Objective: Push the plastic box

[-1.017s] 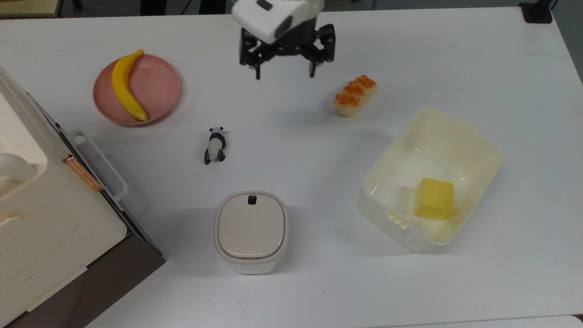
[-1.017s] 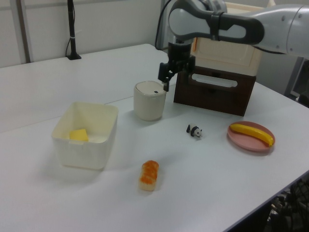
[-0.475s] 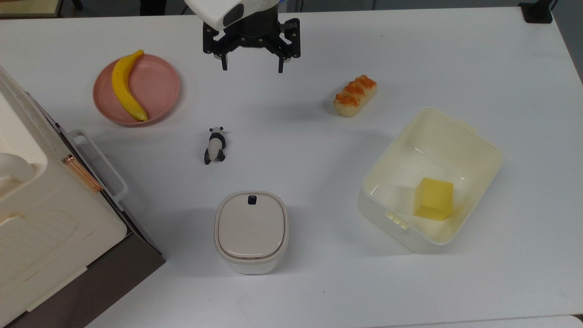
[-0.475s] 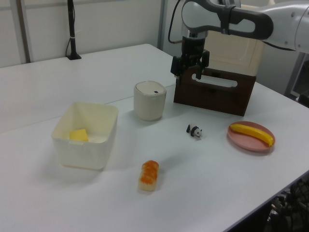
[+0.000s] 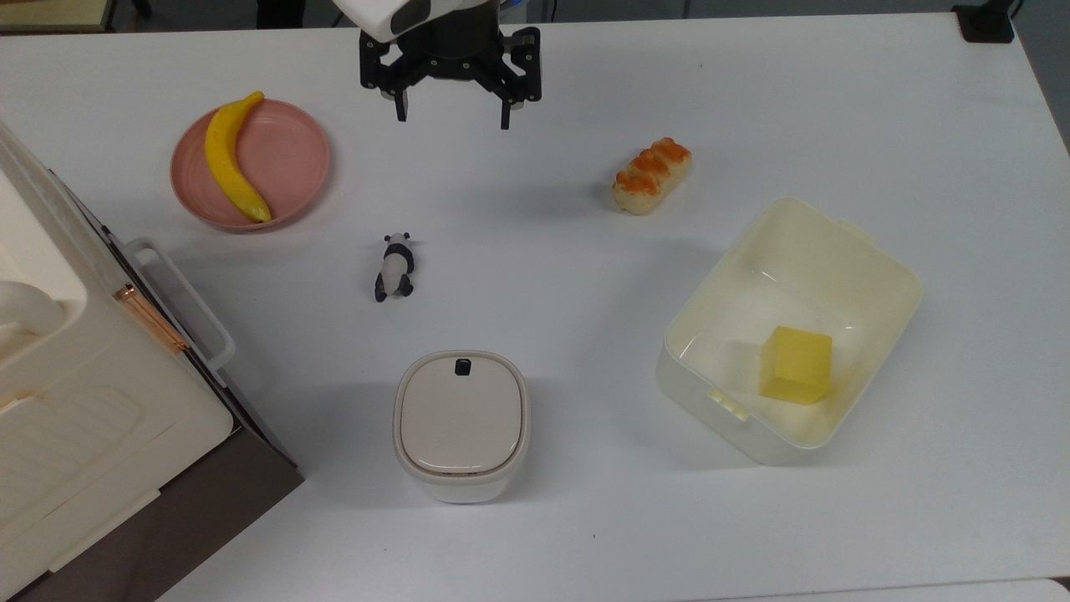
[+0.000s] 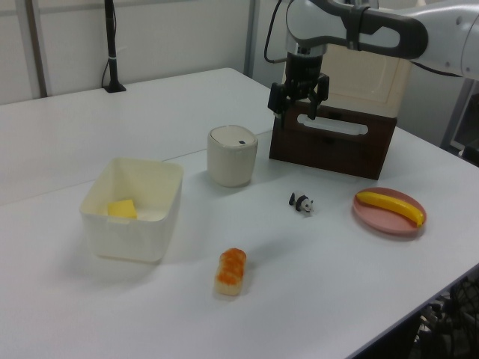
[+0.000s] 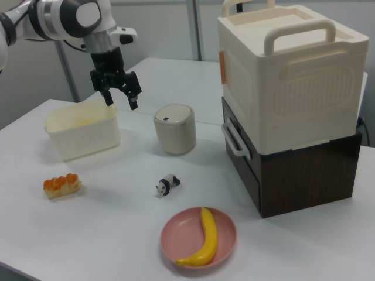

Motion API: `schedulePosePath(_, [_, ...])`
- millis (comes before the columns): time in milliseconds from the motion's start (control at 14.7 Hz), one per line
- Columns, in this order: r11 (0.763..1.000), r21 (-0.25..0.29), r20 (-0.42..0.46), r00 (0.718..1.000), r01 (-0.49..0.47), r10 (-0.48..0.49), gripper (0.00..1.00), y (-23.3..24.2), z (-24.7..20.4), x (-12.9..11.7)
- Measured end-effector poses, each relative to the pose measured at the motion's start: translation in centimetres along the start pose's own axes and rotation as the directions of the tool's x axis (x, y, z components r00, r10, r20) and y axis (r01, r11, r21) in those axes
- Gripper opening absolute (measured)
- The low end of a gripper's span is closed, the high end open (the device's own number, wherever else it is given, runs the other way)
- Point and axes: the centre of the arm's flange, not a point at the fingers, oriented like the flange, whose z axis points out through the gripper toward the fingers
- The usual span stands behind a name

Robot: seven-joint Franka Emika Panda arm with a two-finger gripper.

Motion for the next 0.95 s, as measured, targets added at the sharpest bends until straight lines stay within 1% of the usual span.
schedulePosePath(950, [1.0, -0.001, -0.009, 1.0, -0.008, 0.008, 1.0, 0.46, -0.53, -0.18])
